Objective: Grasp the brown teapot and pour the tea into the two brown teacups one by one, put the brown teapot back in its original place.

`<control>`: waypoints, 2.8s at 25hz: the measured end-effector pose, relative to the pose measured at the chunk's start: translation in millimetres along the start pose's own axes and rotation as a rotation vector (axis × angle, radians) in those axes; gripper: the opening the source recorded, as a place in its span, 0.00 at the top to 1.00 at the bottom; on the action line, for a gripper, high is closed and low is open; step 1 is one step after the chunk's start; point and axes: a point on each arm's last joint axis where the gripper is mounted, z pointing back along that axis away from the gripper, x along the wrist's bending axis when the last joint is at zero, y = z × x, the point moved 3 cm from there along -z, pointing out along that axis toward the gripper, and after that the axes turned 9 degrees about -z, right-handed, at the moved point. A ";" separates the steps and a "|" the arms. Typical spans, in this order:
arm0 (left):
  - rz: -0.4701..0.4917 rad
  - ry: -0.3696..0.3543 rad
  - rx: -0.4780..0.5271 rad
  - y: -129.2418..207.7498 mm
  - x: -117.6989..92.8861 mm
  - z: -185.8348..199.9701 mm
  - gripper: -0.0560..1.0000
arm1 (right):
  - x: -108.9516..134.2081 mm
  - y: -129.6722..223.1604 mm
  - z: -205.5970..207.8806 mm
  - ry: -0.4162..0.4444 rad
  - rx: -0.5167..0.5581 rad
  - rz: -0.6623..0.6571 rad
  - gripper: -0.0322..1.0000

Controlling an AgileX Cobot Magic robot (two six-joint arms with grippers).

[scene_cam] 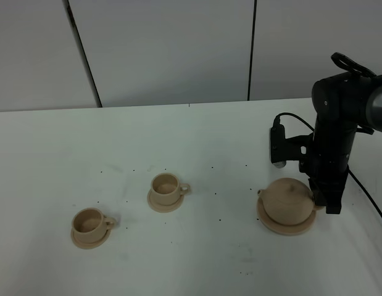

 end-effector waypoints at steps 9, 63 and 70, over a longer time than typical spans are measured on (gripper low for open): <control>0.000 0.000 0.000 0.0 0.0 0.0 0.72 | -2.0 5.9 2.9 -0.027 -0.040 -0.037 0.88; 0.000 0.000 0.000 0.0 0.0 0.0 0.72 | -2.9 3.0 2.1 -0.035 -0.080 -0.083 0.73; 0.000 0.000 0.000 0.0 0.0 0.0 0.72 | -3.1 3.5 2.0 -0.034 -0.076 -0.102 0.70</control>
